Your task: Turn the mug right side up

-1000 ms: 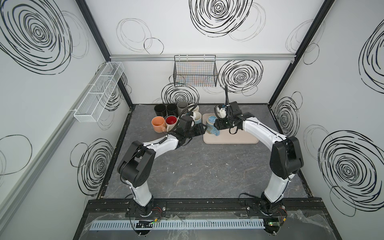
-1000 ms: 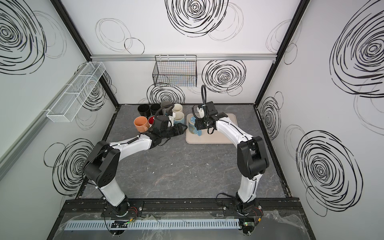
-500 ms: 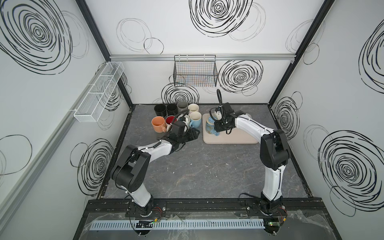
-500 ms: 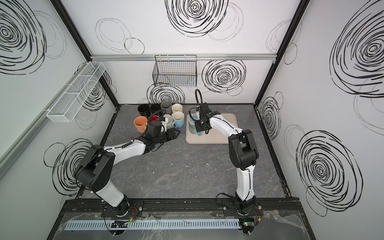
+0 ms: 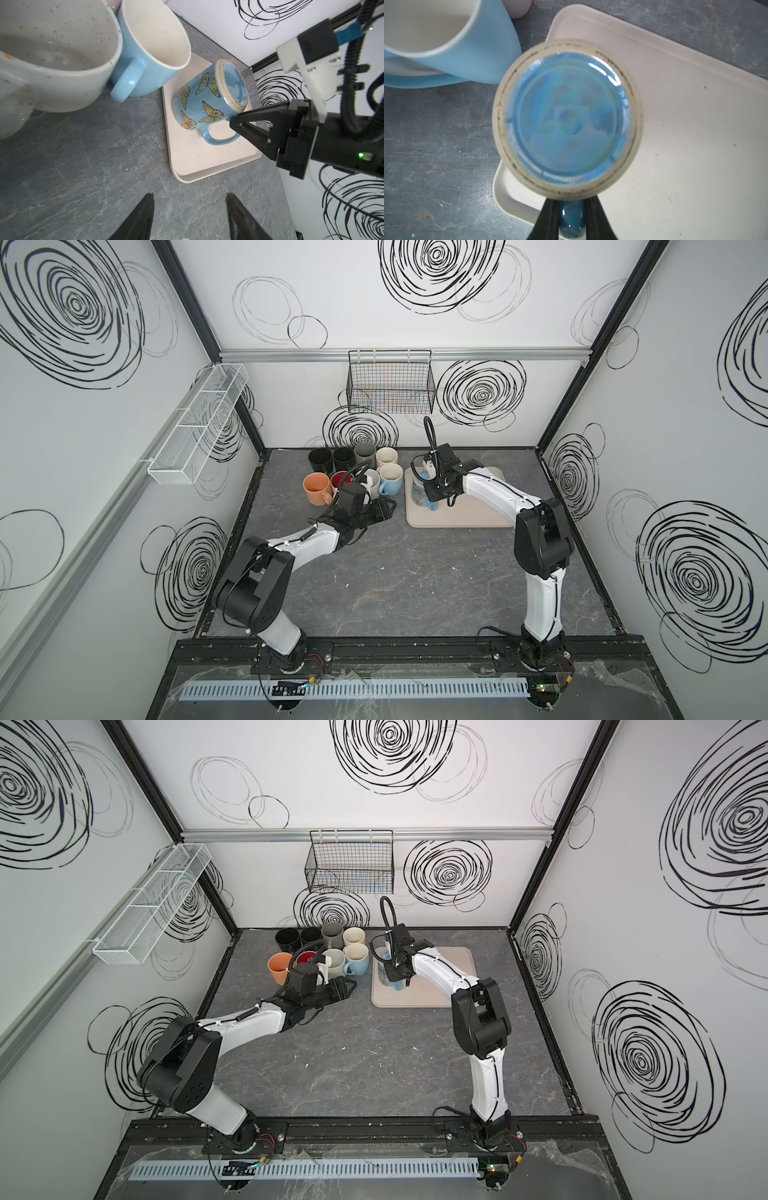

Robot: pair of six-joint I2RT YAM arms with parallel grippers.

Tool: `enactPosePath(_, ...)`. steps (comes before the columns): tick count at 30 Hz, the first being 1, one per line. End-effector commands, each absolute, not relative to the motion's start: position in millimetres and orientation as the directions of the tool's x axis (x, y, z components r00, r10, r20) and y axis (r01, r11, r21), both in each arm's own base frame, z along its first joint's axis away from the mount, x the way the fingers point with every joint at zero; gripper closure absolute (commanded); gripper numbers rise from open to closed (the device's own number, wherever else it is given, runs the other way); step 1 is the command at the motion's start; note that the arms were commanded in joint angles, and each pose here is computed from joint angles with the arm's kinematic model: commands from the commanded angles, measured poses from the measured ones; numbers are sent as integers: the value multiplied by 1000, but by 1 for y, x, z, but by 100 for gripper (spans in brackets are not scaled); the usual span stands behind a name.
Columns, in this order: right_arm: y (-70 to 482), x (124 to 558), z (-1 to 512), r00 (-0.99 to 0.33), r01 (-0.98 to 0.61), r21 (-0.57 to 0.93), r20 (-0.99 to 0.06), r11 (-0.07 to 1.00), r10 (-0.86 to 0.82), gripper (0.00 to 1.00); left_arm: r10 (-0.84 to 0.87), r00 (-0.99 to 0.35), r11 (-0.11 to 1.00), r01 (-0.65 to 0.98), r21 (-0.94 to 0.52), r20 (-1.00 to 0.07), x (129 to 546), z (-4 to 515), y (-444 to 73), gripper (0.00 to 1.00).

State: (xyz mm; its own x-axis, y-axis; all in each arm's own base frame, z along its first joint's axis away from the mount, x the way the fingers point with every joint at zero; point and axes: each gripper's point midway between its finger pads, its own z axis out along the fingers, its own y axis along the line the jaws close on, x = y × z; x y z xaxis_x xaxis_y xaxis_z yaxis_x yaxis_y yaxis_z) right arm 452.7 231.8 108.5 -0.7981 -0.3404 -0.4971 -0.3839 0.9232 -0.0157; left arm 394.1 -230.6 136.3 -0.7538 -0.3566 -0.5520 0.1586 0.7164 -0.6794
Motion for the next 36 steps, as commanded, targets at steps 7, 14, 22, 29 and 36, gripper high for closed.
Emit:
enactPosePath(7, 213, 448, 160, -728, -295, 89, -666, 951, -164, 100, -368, -697, 679, 251, -690, -616, 392, 174, -240, 41)
enactPosePath(14, 186, 442, 184, -709, -214, 462, -680, 861, 189, 100, -388, -690, 630, 285, -722, -611, 390, 183, -261, 41)
enactPosePath(22, 162, 436, 204, -676, -201, 624, -646, 755, 355, 100, -359, -677, 607, 353, -712, -642, 387, 192, -302, 39)
enactPosePath(29, 155, 434, 206, -682, -204, 711, -596, 673, 424, 100, -406, -688, 528, 360, -769, -601, 392, 195, -328, 38)
enactPosePath(36, 162, 427, 223, -680, -271, 757, -588, 595, 439, 100, -496, -737, 355, 310, -882, -459, 400, 199, -339, 36)
